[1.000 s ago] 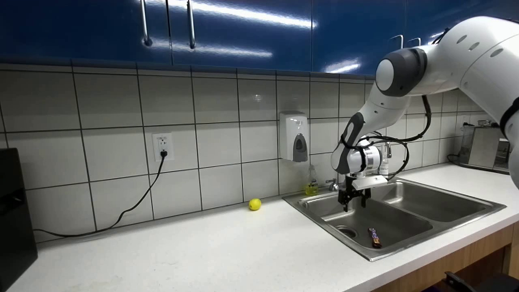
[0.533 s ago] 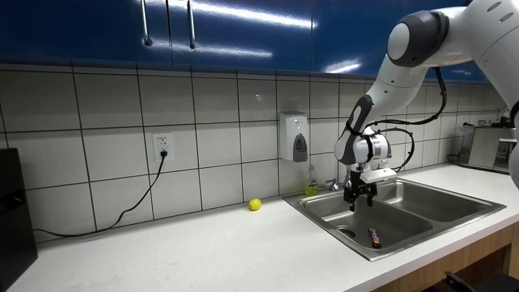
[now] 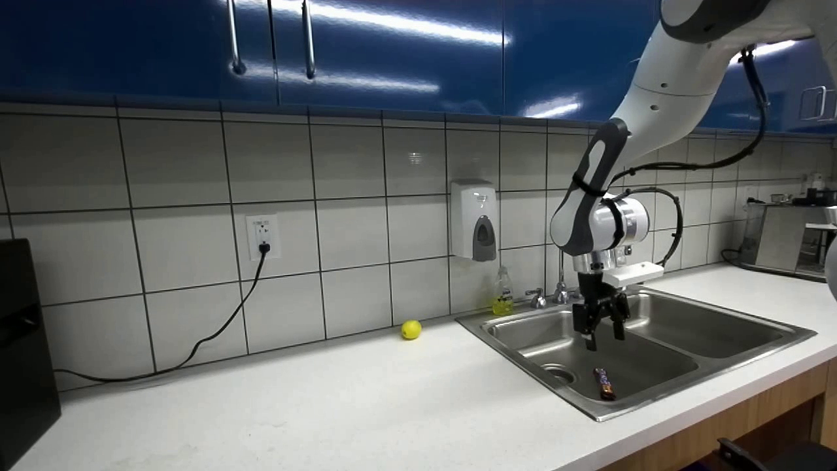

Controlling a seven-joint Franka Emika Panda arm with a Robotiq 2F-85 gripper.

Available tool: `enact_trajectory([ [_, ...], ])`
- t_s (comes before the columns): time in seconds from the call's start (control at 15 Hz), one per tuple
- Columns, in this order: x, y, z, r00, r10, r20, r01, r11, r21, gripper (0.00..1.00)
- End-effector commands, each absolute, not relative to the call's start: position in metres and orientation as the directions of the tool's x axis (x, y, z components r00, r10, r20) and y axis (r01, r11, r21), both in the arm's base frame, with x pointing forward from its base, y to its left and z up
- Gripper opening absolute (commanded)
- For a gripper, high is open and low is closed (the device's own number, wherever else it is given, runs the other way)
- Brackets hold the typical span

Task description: Place the snickers bar inside the sink

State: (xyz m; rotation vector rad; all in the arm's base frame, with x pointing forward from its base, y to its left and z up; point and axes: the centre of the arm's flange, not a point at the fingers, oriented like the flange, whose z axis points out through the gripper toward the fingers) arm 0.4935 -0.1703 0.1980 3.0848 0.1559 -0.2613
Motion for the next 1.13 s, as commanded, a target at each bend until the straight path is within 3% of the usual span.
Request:
enact_trajectory([
  [0.0, 0.45, -0.147, 0.232, 0.966, 0.158, -0.205, 0.167, -0.986, 0.027, 1.0],
  [0.73, 0.378, -0.12, 0.263, 0.949, 0.184, -0.255, 0.199, -0.979, 0.034, 1.0],
  [0.8, 0.398, -0.124, 0.244, 0.95, 0.181, -0.253, 0.191, -0.982, 0.015, 1.0],
  [1.07, 0.388, -0.123, 0.251, 0.952, 0.18, -0.246, 0.191, -0.981, 0.019, 1.0],
])
